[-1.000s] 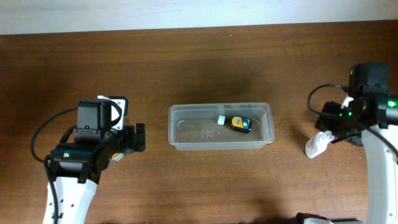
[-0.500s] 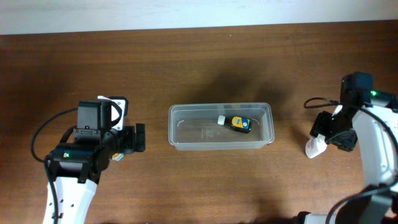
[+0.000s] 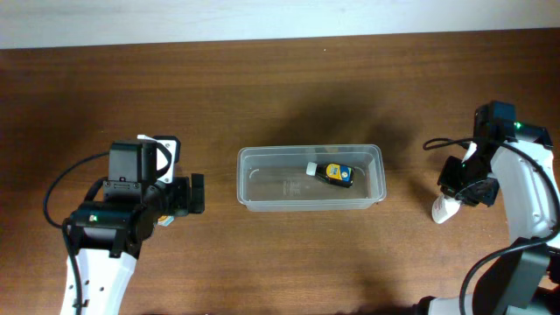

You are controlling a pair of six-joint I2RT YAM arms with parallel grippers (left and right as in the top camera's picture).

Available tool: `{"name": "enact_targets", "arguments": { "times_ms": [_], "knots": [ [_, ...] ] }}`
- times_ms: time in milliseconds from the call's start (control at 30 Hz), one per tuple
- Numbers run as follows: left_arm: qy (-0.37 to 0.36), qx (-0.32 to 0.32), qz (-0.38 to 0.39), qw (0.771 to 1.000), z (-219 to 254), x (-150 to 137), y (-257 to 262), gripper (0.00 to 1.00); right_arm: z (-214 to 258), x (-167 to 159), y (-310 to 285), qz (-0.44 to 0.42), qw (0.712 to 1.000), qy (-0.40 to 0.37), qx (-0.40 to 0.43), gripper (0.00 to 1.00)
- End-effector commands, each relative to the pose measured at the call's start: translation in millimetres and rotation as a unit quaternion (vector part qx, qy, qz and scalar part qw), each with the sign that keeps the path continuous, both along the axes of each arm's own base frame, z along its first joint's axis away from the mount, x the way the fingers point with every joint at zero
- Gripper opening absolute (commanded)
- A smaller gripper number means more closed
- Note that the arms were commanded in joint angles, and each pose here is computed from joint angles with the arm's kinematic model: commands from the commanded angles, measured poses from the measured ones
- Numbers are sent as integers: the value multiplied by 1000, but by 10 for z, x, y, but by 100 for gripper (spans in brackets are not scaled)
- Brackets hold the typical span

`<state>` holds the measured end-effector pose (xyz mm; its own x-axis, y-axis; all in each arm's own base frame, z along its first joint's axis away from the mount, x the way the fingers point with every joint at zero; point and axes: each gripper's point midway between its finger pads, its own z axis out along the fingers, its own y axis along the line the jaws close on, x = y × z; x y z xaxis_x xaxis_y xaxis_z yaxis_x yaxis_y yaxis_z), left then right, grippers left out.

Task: Pack container
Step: 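Grasp the white tube with the right gripper, then lower the white tube into the container's right end and release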

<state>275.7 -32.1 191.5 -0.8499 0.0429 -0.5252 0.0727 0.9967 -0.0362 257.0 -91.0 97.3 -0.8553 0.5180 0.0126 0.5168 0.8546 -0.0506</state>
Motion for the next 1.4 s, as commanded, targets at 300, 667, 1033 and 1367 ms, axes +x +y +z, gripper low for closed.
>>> {"name": "enact_targets", "arguments": {
  "times_ms": [300, 667, 1033, 1367],
  "knots": [
    [-6, -7, 3, 1000, 60, 24, -4, 99, 436, 77, 199, 48, 995, -73, 42, 13],
    [-7, -7, 3, 1000, 61, 25, -4, 99, 1458, 62, 1031, 214, 954, -202, 51, 14],
    [-6, -7, 3, 1000, 60, 23, -4, 99, 1157, 192, 1715, 288, 944, -151, 59, 13],
    [-6, -7, 3, 1000, 60, 23, -4, 99, 535, 339, 1592, 227, 973, -40, 14, 11]
  ]
}}
